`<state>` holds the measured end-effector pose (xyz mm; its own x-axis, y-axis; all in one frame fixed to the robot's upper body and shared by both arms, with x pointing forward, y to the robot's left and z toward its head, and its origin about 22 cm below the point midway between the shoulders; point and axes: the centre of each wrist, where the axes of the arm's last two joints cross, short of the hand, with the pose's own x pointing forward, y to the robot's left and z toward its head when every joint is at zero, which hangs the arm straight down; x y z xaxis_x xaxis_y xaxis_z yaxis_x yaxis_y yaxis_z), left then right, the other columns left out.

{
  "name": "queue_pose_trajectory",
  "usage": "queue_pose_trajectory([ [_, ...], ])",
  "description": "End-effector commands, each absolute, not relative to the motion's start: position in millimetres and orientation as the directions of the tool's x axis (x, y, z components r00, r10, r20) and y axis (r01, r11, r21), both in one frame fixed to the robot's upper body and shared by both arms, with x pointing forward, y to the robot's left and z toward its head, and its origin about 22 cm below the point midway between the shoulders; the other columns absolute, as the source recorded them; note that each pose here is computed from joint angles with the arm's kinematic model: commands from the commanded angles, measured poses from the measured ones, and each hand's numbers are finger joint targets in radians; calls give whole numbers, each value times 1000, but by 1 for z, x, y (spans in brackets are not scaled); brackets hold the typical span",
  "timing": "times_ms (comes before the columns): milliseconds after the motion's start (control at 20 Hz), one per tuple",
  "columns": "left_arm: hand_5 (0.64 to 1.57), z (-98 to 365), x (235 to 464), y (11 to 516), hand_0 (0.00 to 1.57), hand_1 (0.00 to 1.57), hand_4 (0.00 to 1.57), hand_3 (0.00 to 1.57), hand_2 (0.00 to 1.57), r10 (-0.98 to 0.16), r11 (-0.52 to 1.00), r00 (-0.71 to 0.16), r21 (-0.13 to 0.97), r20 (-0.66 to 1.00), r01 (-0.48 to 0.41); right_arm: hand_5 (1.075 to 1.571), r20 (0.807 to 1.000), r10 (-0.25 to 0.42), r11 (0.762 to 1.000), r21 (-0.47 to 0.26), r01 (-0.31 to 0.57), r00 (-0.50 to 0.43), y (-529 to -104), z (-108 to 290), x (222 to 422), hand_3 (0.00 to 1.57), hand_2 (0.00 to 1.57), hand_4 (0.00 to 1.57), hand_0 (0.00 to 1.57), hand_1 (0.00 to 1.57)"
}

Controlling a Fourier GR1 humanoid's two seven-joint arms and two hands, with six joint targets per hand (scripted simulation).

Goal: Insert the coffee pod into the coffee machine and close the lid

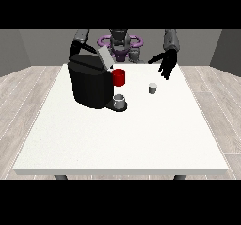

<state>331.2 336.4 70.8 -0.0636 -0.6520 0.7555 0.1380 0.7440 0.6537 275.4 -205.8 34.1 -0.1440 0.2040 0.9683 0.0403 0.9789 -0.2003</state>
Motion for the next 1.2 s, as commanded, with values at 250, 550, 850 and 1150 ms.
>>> queue_pose_trajectory([
  [250, 1571, 70, 358, 334, 0, 0, 0, 0, 0, -740, 650, -36, 728, 672, 220, 1571, 980, 156, 988, -153, 30, -127, -189, 34, 293, 0, 0, 0, 0, 0],
  [550, 1571, 53, 369, 338, 0, 0, 0, 0, 423, -791, 601, -24, 783, 611, 160, 1571, 973, 193, 981, -193, 12, -123, -186, 28, 292, 0, 0, 0, 0, 0],
  [850, 1571, 45, 376, 313, 839, 839, 298, 756, 918, -856, 497, -99, 861, 507, 113, 1571, 973, 209, 978, -209, 8, -99, -191, 25, 302, 0, 0, 0, 0, 0],
  [1150, 1571, 35, 377, 320, 924, 924, 413, 845, 1016, -926, 349, -110, 929, 362, 119, 1571, 976, 183, 982, -188, -33, -118, -173, 24, 299, 0, 0, 0, 0, 0],
])
